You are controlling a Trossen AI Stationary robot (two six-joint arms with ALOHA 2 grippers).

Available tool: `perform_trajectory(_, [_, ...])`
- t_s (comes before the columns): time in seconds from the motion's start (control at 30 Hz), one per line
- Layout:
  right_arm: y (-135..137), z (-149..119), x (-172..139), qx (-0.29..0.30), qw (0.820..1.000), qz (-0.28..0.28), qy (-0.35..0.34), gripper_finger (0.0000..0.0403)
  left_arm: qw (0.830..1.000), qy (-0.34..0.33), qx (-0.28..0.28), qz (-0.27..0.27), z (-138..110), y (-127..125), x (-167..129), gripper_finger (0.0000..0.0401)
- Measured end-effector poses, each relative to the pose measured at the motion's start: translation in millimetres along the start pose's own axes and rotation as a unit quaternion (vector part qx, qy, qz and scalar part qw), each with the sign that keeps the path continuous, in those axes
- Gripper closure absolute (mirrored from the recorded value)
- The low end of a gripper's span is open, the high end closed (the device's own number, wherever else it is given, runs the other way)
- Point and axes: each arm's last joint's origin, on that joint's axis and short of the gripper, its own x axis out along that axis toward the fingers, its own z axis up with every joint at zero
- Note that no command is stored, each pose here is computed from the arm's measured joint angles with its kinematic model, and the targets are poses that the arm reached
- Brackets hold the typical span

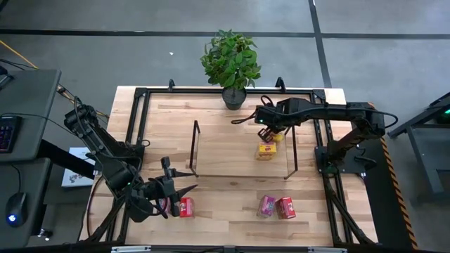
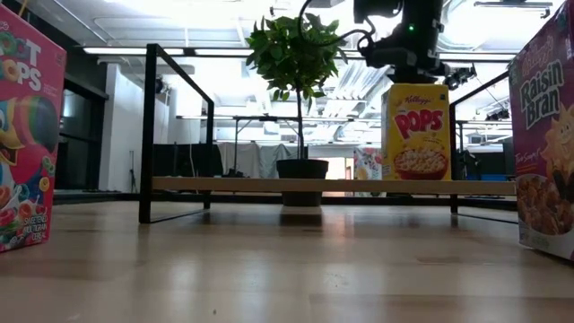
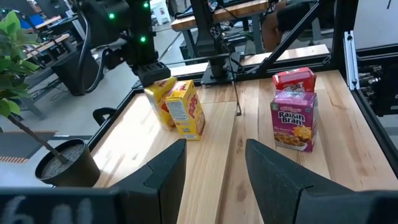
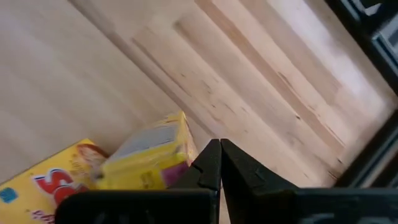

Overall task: Stack cereal on shelf
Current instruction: Adjust the yellow cereal box on the shelf

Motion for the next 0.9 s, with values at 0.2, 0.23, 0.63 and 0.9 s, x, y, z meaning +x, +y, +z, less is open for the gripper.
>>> perform_trajectory(0.2, [3.5,0.5,-0.6,-0.015,1.000,0.018,-0.003,0.0403,1.000,0.000,0.000,0.000,0.0,0.0,0.0,0.0244])
perform_trajectory(0.23, [4.4,0.9,-0.8,-0.019,1.000,0.020,-0.007,0.0403,1.000,0.000,0.000,0.000,0.0,0.0,0.0,0.0244])
perform_trajectory(0.63, [11.0,5.3,-2.5,-0.050,0.997,0.036,-0.044,0.0403,1.000,0.000,0.000,0.000,0.0,0.0,0.0,0.0244])
perform_trajectory(0.9, [-1.9,-0.2,-22.0,-0.036,0.996,0.028,-0.083,0.0403,1.000,0.000,0.001,0.000,0.1,0.1,-0.1,0.0244])
